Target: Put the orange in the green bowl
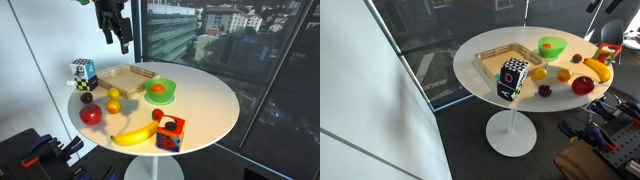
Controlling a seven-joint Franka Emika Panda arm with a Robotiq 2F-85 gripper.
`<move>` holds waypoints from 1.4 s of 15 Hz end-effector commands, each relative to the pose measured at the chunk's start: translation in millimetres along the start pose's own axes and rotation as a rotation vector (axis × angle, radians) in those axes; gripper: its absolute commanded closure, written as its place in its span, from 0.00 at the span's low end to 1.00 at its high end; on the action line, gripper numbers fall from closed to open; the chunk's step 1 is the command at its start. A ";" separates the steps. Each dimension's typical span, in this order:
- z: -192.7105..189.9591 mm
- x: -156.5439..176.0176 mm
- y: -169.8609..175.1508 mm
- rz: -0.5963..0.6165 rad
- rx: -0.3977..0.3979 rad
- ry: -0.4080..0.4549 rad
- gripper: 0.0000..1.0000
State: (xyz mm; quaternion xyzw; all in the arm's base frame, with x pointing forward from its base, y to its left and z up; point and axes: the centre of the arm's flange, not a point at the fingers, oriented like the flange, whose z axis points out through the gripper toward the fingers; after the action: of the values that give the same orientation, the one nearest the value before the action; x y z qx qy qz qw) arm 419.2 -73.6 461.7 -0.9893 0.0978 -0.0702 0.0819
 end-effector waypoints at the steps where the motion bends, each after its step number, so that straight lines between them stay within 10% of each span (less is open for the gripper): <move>1: 15.5 8.4 -15.3 -0.013 -0.031 -0.061 0.00; 21: 82.7 0.3 -27.0 -0.149 -0.154 -0.192 0.00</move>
State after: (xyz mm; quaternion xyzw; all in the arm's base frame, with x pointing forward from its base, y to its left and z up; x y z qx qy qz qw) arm 437.2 -35.3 385.7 -0.9994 0.0208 0.0267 0.0091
